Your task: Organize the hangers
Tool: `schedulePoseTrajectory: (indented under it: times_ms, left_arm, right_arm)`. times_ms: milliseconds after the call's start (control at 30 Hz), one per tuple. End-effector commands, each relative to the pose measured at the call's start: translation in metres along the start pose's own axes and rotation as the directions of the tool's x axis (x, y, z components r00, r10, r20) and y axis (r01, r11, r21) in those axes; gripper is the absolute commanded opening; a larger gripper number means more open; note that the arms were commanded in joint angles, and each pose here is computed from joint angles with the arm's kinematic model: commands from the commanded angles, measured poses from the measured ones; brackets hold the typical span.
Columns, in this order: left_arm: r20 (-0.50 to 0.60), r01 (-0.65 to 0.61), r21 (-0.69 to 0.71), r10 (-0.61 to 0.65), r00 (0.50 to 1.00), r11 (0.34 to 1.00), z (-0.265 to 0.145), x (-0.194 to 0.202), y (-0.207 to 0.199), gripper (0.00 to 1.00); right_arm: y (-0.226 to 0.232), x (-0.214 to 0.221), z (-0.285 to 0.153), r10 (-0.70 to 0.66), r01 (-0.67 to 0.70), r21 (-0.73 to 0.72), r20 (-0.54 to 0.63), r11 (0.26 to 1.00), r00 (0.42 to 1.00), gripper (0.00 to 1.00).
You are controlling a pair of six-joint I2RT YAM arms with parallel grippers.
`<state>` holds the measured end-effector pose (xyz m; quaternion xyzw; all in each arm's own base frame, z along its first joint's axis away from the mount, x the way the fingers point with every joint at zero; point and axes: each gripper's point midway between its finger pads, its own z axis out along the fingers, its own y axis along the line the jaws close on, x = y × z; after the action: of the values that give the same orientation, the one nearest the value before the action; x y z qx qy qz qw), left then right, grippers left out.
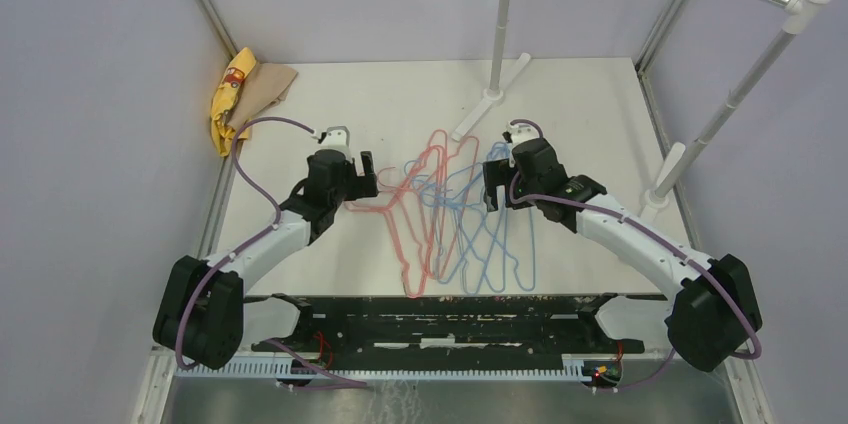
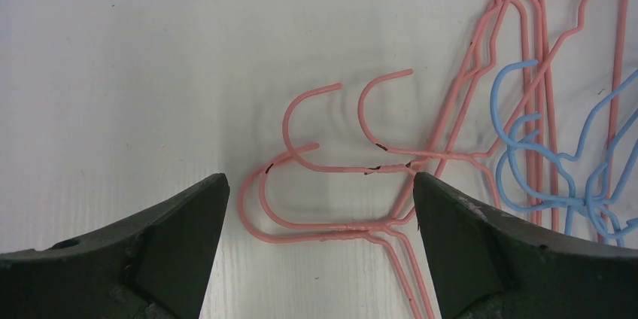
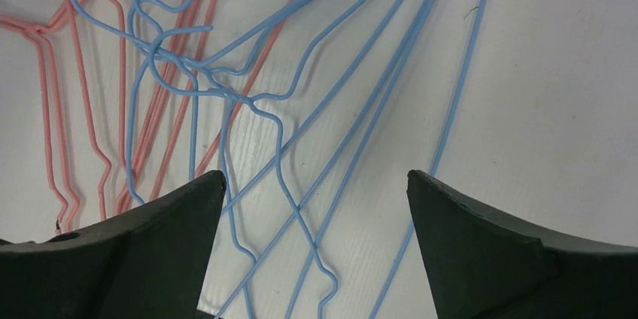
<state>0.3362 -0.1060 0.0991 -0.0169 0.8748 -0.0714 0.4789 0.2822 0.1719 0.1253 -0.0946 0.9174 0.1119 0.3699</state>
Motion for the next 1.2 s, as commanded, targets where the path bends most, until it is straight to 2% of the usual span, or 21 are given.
schedulePoseTrajectory:
  times_ms: [0,200,367,500,567,633,767,967,1167]
  left_arm:
    - [0.052,0.039,0.012,-0.039,0.998,0.999,-0.006,-0.014,-0.004,0.99]
    - [0.066,0.033,0.027,-0.034,0.997,0.999,-0.01,-0.017,-0.006,0.99]
    - [0.067,0.032,0.028,-0.034,0.997,0.999,-0.011,-0.015,-0.006,0.99]
    - [0.055,0.039,0.031,-0.04,0.998,0.999,-0.009,-0.01,-0.006,0.99]
    - [0.049,0.038,0.027,-0.039,0.998,0.999,-0.008,-0.006,-0.004,0.99]
    - [0.046,0.037,0.021,-0.038,0.998,0.999,-0.008,-0.004,-0.003,0.99]
    - [0.044,0.033,0.015,-0.034,0.998,0.999,-0.008,-0.003,-0.002,0.99]
    - [0.046,0.037,0.015,-0.038,0.998,0.999,-0.007,-0.001,-0.001,0.99]
    - [0.037,0.032,0.004,-0.032,0.999,0.999,-0.006,0.003,0.001,0.99]
  right_arm:
    - [0.007,-0.019,-0.004,0.0,0.001,-0.022,0.038,1.0,0.999,1.0]
    - [0.025,-0.007,0.002,-0.008,0.019,-0.15,0.073,0.989,0.997,1.0]
    - [0.022,0.003,0.013,-0.037,0.044,-0.135,0.055,0.99,0.998,0.99]
    - [0.022,0.024,0.027,-0.102,0.099,-0.098,-0.029,0.99,0.994,0.81]
    - [0.024,0.036,0.033,-0.112,0.106,-0.099,-0.061,0.989,0.992,0.65]
    - [0.025,0.048,0.037,-0.107,0.098,-0.105,-0.084,0.99,0.991,0.56]
    - [0.02,0.068,0.042,-0.101,0.089,-0.099,-0.122,0.991,0.987,0.5]
    - [0.019,0.086,0.047,-0.116,0.098,-0.108,-0.177,0.989,0.977,0.48]
    - [0.024,0.087,0.051,-0.121,0.099,-0.124,-0.183,0.987,0.976,0.46]
